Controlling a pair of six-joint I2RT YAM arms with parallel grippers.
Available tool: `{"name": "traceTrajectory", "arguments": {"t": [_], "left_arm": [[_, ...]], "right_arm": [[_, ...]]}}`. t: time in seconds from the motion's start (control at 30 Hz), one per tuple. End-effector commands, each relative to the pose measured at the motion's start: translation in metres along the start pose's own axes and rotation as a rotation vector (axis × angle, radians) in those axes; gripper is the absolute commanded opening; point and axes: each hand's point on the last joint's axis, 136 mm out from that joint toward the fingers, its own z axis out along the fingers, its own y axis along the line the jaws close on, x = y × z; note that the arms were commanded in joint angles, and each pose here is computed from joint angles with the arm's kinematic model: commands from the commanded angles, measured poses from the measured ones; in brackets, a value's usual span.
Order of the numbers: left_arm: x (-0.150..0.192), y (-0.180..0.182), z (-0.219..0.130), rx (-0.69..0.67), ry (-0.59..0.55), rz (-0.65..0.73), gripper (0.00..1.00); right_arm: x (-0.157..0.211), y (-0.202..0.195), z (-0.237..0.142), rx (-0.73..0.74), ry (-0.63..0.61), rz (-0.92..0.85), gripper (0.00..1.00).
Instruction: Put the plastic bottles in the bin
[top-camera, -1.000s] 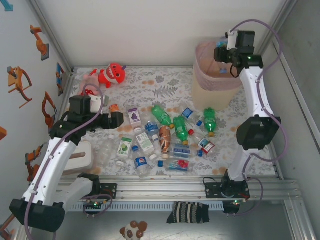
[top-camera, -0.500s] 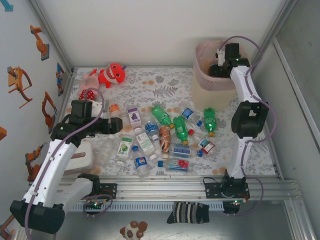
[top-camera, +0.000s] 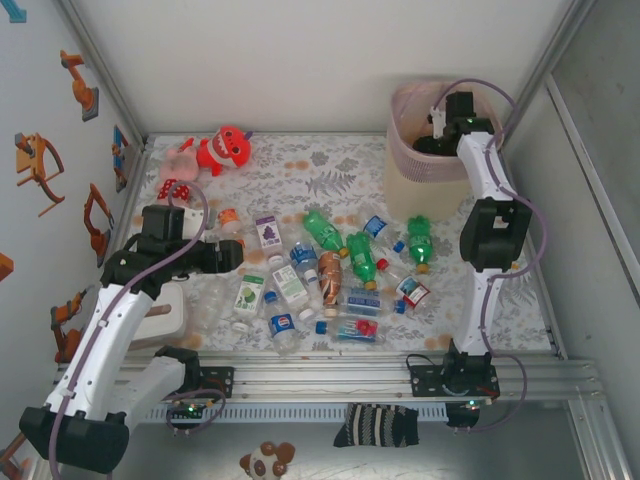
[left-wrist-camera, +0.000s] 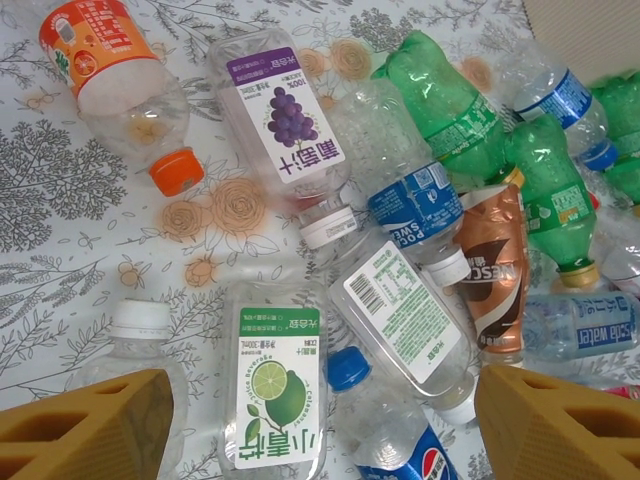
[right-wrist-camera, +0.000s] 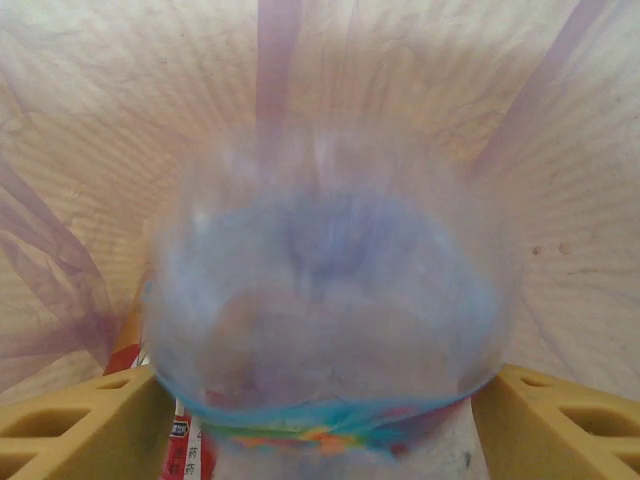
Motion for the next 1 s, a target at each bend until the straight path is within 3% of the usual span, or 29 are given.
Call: {"name": "traceTrajectory", "arguments": {"t": [0.0,0.27,0.5,0.97], "left_arm": [[0.005,0.006,0.002,-0.032,0.02,-0.044,0.78],[0.011,0.024,0.007,-0.127,0.054,-0.151,0.8],[0.021,0.063,0.019,-0.331,0.049,-0.325,0.88],[0.071,0.1,0.056,-0.544,0.178,-0.402,0.97]], "right_arm": [[-0.013,-0.001,-0.028,0.0,-0.049,0.007,0.78],[-0.034,0.006,-0.074,-0.027,-0.146,0.02,0.8],[-0.057,0.016,-0.13,-0.062,-0.268,0.032,0.8],[-0.064,0.039,-0.235,-0.144,-0.486,0.058,0.8]]}}
